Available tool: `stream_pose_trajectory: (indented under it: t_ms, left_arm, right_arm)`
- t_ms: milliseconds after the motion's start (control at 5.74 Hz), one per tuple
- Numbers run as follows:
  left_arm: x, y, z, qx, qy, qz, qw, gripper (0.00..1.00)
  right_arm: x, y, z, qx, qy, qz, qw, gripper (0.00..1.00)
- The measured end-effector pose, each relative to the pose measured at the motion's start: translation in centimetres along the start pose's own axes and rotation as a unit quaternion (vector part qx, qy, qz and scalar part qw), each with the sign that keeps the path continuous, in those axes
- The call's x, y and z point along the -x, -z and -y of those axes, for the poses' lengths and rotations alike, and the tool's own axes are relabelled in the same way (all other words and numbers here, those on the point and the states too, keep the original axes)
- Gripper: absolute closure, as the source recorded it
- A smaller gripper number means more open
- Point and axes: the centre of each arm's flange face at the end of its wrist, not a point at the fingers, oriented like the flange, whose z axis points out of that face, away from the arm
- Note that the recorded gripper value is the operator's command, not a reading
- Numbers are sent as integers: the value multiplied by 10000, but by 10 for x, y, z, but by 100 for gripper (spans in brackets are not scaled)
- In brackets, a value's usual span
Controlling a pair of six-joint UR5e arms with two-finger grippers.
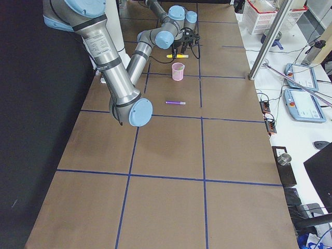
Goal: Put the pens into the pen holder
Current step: 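Carry the yellow highlighter over the pink cup while the left gripper grasps the orange pen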
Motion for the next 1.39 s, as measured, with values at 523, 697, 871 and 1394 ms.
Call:
stream_pose_trajectory:
  t_ms: [523,697,871,1394]
  left_arm:
    - [-3,0,-2,-34,366,-44,9993,0]
    - [-1,0,-3,-31,415,-33,9991,0]
    - [1,-1,-3,-32,430,-25,9991,0]
    - [0,0,-4,-36,419,-28,9991,0]
  right_arm:
    - [46,-19,-25,-159,-224,266,9993,100]
    - [56,-32,-29,-274,-307,443,9982,100]
    - [60,-38,-29,-417,-337,526,9972,100]
    - [64,-46,-17,-1813,380,225,9824,100]
